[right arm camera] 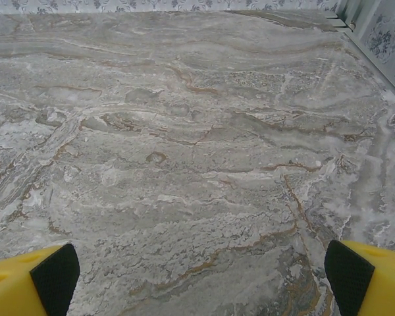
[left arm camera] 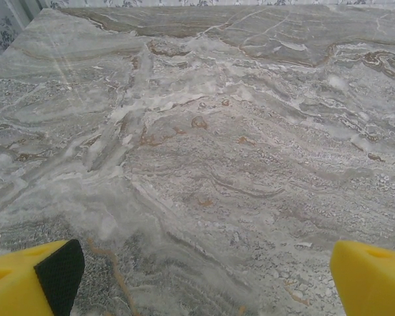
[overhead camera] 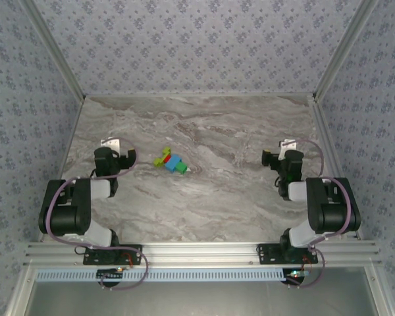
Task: Assemble a carrot with lego
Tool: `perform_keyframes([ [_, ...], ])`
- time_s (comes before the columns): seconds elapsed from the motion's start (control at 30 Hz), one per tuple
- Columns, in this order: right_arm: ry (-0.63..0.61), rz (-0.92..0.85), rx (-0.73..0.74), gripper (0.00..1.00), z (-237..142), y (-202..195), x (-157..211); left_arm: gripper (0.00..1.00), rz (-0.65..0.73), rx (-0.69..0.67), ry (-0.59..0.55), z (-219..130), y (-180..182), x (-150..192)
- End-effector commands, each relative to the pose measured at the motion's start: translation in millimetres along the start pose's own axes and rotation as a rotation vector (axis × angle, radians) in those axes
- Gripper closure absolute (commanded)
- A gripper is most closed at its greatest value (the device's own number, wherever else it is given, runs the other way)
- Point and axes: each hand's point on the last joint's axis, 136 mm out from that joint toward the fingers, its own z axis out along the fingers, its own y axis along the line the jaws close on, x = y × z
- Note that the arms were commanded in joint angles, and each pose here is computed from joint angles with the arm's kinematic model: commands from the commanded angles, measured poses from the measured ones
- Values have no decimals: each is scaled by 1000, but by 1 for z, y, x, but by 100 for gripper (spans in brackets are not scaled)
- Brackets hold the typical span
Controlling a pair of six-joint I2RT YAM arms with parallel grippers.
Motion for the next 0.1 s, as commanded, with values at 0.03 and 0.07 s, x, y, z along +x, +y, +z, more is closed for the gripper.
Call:
perform_keyframes([
  [0.03, -13, -5, -6, 0, 2, -1, -7, 3, -12, -5, -31, 2, 2, -9],
  [0.07, -14, -5, -7, 0, 2, 0, -7, 3, -12, -3, -30, 2, 1, -9],
])
